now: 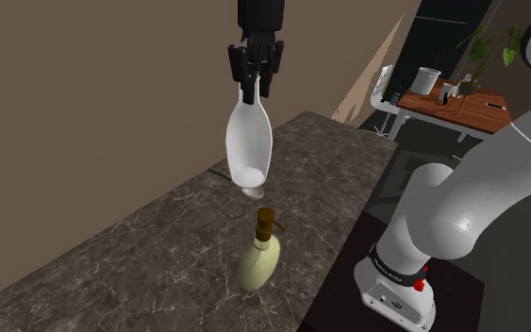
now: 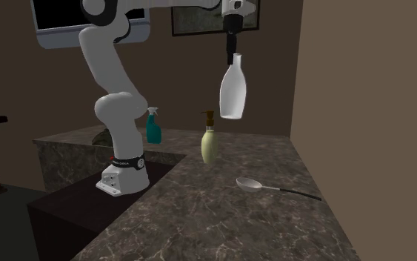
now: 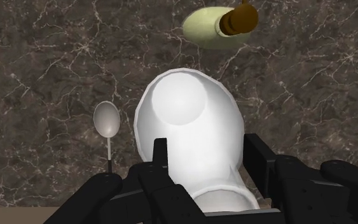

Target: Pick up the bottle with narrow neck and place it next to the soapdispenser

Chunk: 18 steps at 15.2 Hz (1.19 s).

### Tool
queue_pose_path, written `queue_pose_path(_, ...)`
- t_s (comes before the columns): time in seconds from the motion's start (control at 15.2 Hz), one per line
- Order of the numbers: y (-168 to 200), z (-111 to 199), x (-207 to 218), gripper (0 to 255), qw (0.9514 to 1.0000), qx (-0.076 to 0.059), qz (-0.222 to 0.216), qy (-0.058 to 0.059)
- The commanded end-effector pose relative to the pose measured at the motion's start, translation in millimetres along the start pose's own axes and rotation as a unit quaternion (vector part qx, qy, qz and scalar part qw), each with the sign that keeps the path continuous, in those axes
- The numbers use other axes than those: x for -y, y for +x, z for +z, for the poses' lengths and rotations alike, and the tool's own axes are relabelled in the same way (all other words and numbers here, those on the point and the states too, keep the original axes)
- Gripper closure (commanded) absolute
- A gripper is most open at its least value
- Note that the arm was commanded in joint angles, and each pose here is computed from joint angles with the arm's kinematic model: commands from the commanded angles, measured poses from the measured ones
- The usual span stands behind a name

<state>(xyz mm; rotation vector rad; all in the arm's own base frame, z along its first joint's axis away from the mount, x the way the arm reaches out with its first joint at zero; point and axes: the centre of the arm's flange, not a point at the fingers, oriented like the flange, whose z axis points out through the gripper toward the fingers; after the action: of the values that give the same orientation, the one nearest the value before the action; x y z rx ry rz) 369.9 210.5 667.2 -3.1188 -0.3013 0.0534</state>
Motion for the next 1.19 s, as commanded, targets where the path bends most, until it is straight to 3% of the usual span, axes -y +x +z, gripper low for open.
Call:
queue_pose_path(0.0,0,12,0,255,1.0,0.0,0.0,0.0)
queue_pose_path(1.12,3,101,-1,255,1.0,0.0,0.0,0.0)
